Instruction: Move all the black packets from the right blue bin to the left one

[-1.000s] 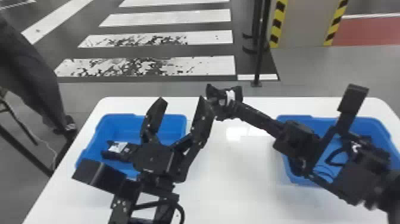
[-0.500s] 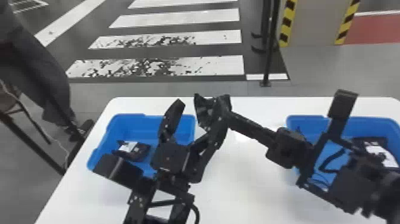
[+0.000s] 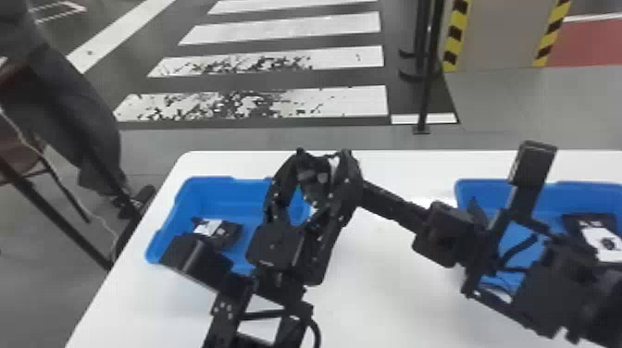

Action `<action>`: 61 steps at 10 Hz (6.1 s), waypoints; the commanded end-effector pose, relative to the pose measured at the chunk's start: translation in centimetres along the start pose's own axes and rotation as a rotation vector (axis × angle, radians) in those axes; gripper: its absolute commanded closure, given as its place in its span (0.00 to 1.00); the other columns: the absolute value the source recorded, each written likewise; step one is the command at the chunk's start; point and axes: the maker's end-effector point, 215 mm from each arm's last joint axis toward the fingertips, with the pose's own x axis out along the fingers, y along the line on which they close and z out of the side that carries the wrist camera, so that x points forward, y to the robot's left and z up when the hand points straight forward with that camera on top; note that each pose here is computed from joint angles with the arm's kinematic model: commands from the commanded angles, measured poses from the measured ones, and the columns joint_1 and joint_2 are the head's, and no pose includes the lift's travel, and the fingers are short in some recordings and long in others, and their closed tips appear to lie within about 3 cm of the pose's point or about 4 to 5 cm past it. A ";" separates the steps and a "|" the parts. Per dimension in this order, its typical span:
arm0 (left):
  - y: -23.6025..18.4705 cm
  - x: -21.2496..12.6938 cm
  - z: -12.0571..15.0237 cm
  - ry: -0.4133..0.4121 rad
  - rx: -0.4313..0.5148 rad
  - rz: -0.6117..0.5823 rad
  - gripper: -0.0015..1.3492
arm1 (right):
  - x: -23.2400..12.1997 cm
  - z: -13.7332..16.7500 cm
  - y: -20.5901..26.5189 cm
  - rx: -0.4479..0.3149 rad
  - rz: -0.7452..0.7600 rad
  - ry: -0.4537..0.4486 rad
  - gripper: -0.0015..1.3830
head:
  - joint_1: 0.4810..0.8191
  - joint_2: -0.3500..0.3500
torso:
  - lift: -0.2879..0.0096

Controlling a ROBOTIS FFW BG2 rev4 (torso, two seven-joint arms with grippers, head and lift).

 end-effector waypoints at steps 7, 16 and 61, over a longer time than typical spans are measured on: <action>0.7 -0.1 0.6 -0.009 0.051 0.021 0.90 | -0.1 -0.1 -0.6 0.051 0.012 -0.026 0.72 | 0.63 0.76 | 0.50; 21.6 0.7 -2.9 0.116 0.619 0.349 0.73 | -3.4 3.8 -3.0 -0.047 -0.058 -0.159 0.12 | 0.63 0.85 | 0.50; 3.4 -3.4 7.0 -0.197 0.173 0.092 0.14 | -23.1 4.8 -21.4 -0.226 -0.843 0.104 0.86 | 0.63 0.37 | 0.50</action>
